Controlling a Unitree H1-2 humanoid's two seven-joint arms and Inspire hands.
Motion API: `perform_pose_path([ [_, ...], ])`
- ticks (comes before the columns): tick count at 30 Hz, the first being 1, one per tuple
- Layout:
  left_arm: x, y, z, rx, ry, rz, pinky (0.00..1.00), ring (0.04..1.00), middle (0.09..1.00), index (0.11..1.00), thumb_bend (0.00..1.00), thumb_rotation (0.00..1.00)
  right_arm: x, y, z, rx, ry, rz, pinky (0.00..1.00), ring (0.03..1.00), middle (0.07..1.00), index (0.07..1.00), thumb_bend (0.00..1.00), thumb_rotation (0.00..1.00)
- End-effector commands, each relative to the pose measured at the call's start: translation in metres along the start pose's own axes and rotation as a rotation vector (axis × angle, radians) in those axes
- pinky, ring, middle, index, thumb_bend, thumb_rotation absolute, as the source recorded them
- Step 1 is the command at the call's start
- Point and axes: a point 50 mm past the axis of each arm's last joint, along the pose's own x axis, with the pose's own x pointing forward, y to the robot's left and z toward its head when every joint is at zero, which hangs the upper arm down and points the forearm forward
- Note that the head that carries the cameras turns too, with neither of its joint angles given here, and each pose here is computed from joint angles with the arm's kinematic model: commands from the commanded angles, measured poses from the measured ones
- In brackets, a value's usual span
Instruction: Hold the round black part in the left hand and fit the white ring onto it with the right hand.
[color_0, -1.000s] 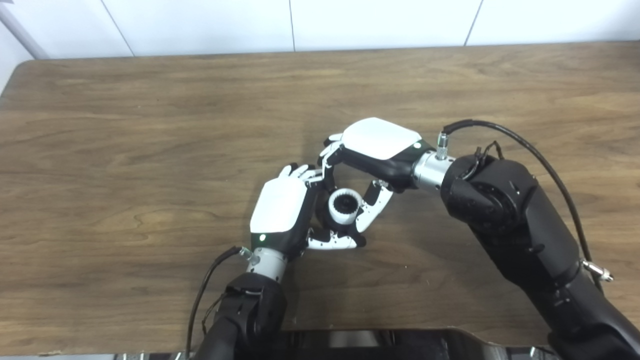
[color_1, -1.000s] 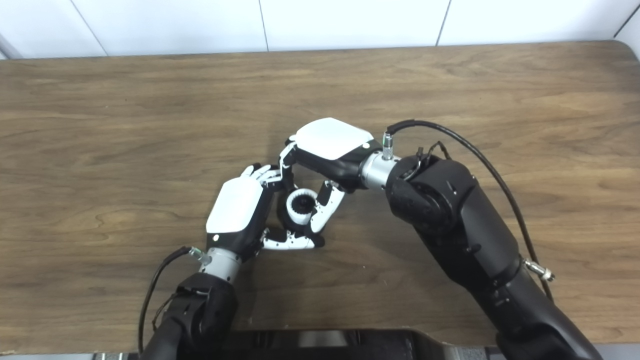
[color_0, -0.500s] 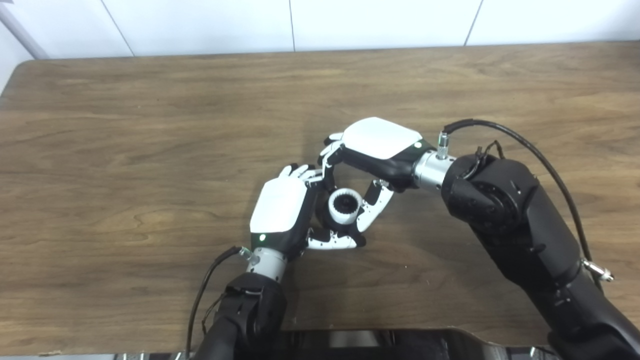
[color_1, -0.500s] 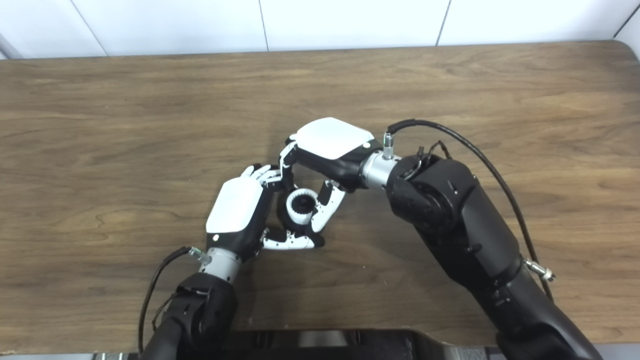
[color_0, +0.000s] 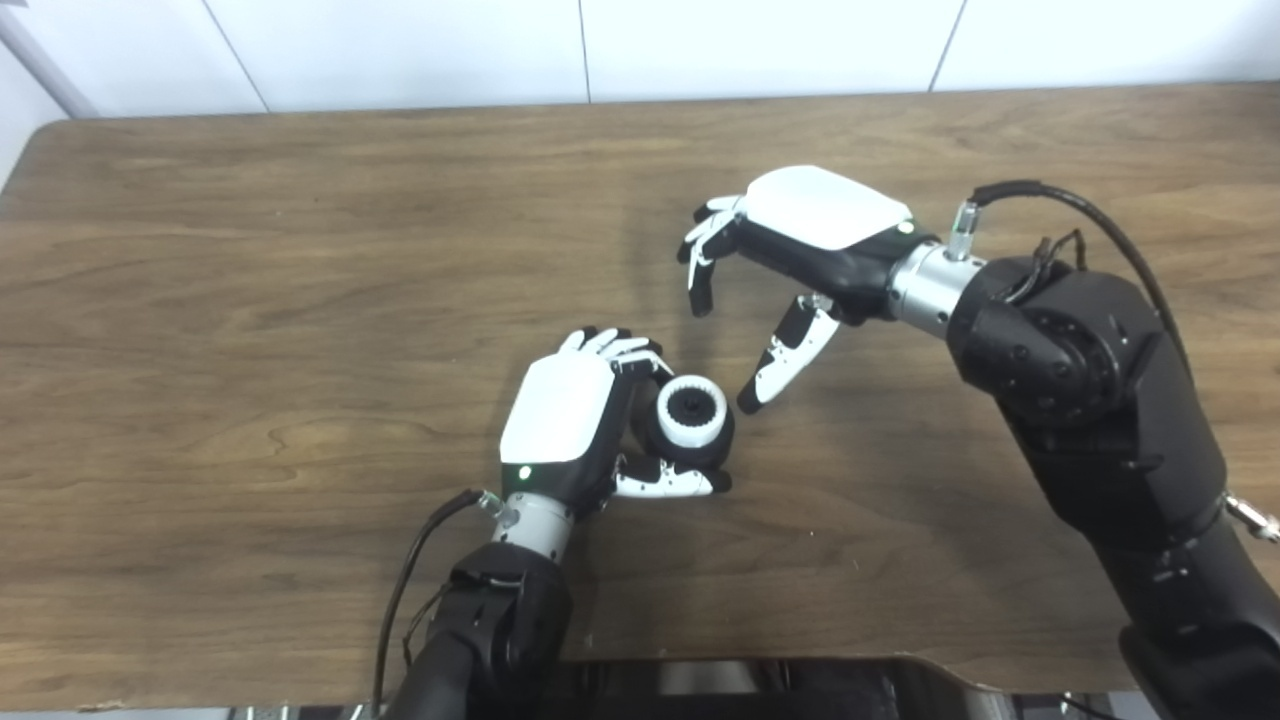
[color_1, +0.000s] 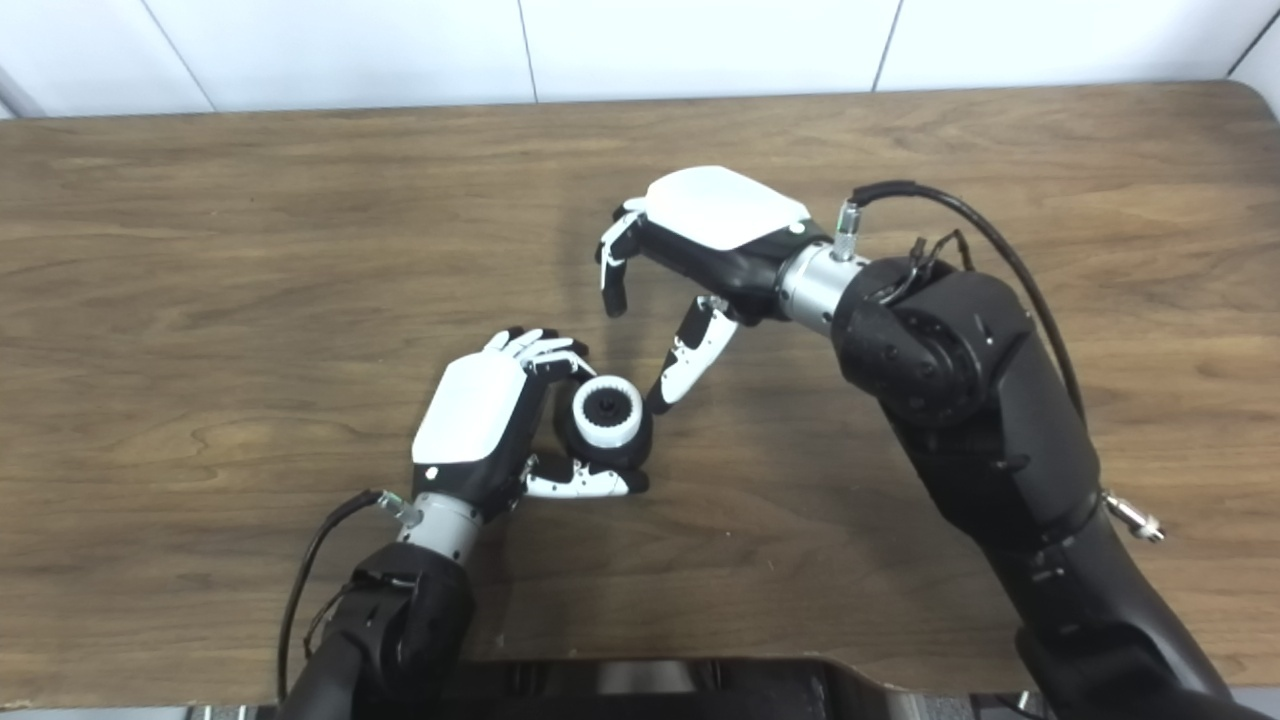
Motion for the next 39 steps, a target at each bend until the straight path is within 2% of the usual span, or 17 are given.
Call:
perform_pose_path([
  [1,-0.006,-0.019,-0.005,-0.005,0.03,-0.132,0.95,0.874,0.79,0.485,0.52,0.05,-0.005,-0.025,0.003,-0.039,-0.006,-0.076,0.85,0.921,0.81,0.547,0.97,0.25],
  [5,-0.007,-0.019,-0.006,-0.004,0.03,-0.129,0.95,0.874,0.789,0.485,0.52,0.05,-0.006,-0.032,-0.002,-0.046,0.009,-0.08,0.88,0.921,0.815,0.55,0.97,0.26],
  [9,-0.007,-0.018,-0.007,-0.004,0.03,-0.127,0.95,0.873,0.787,0.485,0.52,0.05,-0.009,-0.037,-0.009,-0.065,0.02,-0.088,0.85,0.911,0.815,0.546,0.97,0.28],
  [18,-0.01,-0.015,-0.01,-0.009,0.034,-0.13,0.95,0.877,0.786,0.485,0.52,0.05,-0.021,-0.047,-0.023,-0.031,0.091,-0.121,0.81,0.91,0.808,0.556,0.96,0.25],
  [29,-0.011,-0.016,-0.016,-0.01,0.044,-0.13,0.94,0.873,0.803,0.497,0.52,0.07,-0.024,-0.045,-0.027,-0.007,0.11,-0.123,0.81,0.911,0.811,0.574,0.94,0.24],
  [30,-0.01,-0.016,-0.016,-0.011,0.044,-0.129,0.94,0.875,0.811,0.598,0.65,0.11,-0.024,-0.045,-0.028,-0.006,0.112,-0.123,0.81,0.911,0.811,0.577,0.94,0.24],
  [32,-0.01,-0.015,-0.016,-0.011,0.043,-0.128,0.94,0.875,0.822,0.715,0.78,0.17,-0.025,-0.044,-0.028,-0.004,0.118,-0.123,0.81,0.91,0.812,0.581,0.94,0.25],
  [39,-0.009,-0.014,-0.014,-0.002,0.034,-0.106,0.92,0.869,0.838,0.824,0.89,0.25,-0.024,-0.042,-0.029,-0.014,0.13,-0.123,0.81,0.904,0.814,0.611,0.95,0.26],
])
